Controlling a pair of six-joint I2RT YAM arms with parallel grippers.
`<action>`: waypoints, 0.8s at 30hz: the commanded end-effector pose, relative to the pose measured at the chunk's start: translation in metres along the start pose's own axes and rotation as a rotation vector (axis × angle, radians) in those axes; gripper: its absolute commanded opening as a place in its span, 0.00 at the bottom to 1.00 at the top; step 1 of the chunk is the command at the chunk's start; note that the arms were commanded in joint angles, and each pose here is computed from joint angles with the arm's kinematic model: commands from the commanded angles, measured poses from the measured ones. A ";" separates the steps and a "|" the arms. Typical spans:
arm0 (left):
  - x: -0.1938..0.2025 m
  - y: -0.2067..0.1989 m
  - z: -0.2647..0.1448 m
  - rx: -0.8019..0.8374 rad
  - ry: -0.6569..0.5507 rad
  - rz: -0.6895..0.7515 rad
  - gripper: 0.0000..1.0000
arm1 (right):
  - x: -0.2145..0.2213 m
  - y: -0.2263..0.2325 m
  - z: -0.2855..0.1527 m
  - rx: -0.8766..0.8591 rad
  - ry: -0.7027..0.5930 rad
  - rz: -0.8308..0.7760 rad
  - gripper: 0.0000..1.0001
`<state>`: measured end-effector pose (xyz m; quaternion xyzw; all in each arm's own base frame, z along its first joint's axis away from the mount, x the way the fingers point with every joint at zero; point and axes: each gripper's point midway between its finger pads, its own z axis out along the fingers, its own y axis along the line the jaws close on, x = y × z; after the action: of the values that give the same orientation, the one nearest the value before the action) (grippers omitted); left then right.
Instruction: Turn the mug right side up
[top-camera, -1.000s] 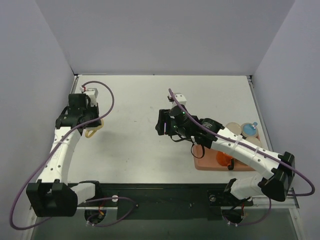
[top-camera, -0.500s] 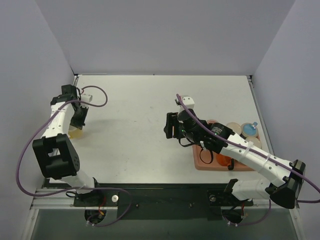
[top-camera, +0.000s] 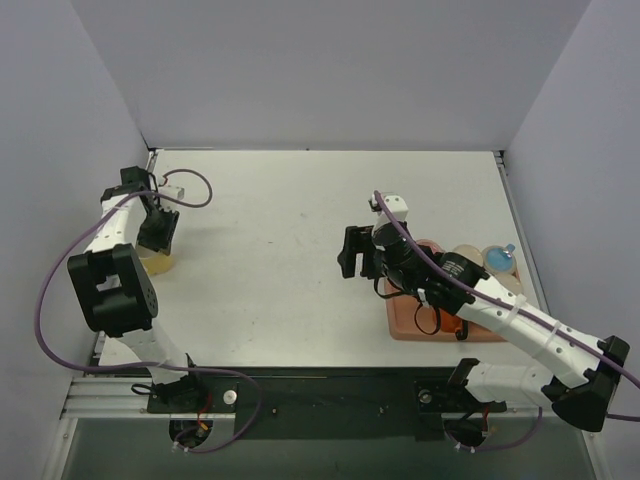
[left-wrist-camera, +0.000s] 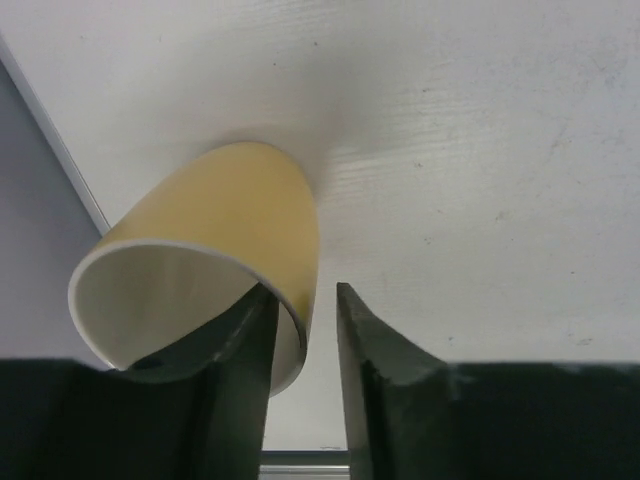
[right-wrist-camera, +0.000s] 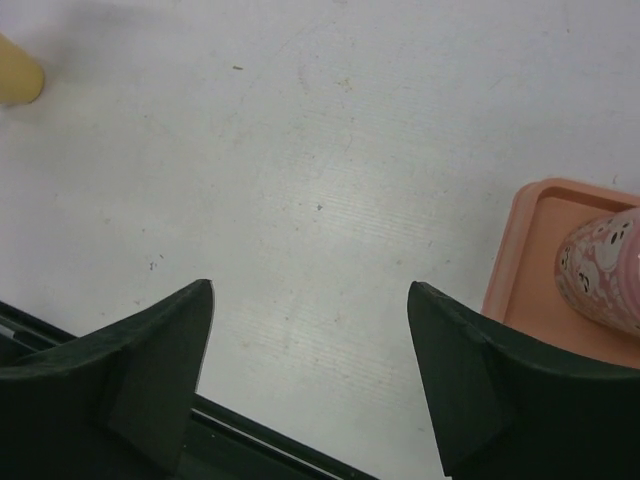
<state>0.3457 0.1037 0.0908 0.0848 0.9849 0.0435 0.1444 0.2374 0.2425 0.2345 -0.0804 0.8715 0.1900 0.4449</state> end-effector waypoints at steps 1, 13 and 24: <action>-0.019 0.006 -0.011 -0.004 -0.079 0.044 0.49 | 0.004 -0.031 -0.002 0.098 0.014 0.013 0.92; -0.068 -0.012 -0.128 0.044 -0.419 0.009 0.87 | 0.039 -0.186 -0.087 0.705 0.119 0.107 0.81; -0.068 -0.063 -0.167 0.159 -0.592 0.049 0.87 | 0.129 -0.235 -0.115 0.943 0.172 0.363 0.68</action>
<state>0.3508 0.0390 0.2692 0.1187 0.9043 -0.0163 0.4097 0.1687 0.0028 0.1510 0.2216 0.9059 -0.1179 0.3412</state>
